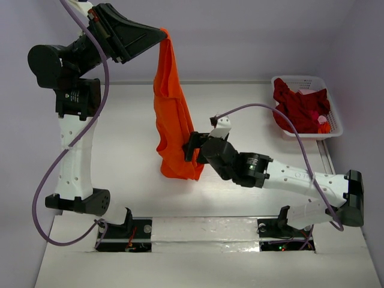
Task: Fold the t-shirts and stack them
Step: Flatten out the tshirt
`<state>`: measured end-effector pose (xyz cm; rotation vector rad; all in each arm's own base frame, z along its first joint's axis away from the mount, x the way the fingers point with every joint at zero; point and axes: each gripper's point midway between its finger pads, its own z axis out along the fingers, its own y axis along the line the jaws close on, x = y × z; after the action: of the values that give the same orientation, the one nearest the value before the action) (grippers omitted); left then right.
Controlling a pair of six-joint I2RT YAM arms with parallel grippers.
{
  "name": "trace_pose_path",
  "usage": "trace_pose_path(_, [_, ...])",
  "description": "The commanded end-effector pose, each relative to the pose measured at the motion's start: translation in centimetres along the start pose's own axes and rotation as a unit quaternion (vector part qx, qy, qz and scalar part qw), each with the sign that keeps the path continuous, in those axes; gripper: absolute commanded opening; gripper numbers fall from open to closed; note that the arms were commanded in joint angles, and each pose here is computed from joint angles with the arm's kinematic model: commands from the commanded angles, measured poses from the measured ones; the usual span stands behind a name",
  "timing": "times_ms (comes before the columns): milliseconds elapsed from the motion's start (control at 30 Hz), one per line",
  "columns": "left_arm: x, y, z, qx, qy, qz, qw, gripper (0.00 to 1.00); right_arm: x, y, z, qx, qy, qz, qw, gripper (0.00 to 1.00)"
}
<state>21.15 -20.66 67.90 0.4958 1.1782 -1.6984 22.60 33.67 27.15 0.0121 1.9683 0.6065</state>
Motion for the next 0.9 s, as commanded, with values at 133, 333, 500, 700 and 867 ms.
trace_pose_path(133, [-0.2, -3.6, -0.5, 0.028, -0.012, 0.051, 0.998, 0.00, -2.8, 1.5, -0.3, -0.003, -0.034, 0.010, 0.999, 0.88])
trace_pose_path(333, [-0.2, -3.5, -0.5, 0.028, -0.013, 0.049, 0.998, 0.00, -4.5, 1.2, -1.4, -0.006, -0.054, 0.015, 0.998, 0.89])
trace_pose_path(500, [-0.1, -4.2, -0.6, 0.032, -0.015, 0.052, 0.998, 0.00, -3.6, 1.4, 0.0, 0.003, -0.047, 0.004, 0.999, 0.89])
trace_pose_path(700, [-0.1, -4.5, -0.7, 0.034, -0.015, 0.054, 0.998, 0.00, 0.1, 2.6, 3.4, -0.002, -0.016, -0.010, 1.000, 0.88])
trace_pose_path(867, [-0.1, -4.5, -0.6, 0.035, -0.015, 0.052, 0.998, 0.00, 3.6, 3.0, 5.7, -0.006, 0.008, -0.011, 1.000, 0.87])
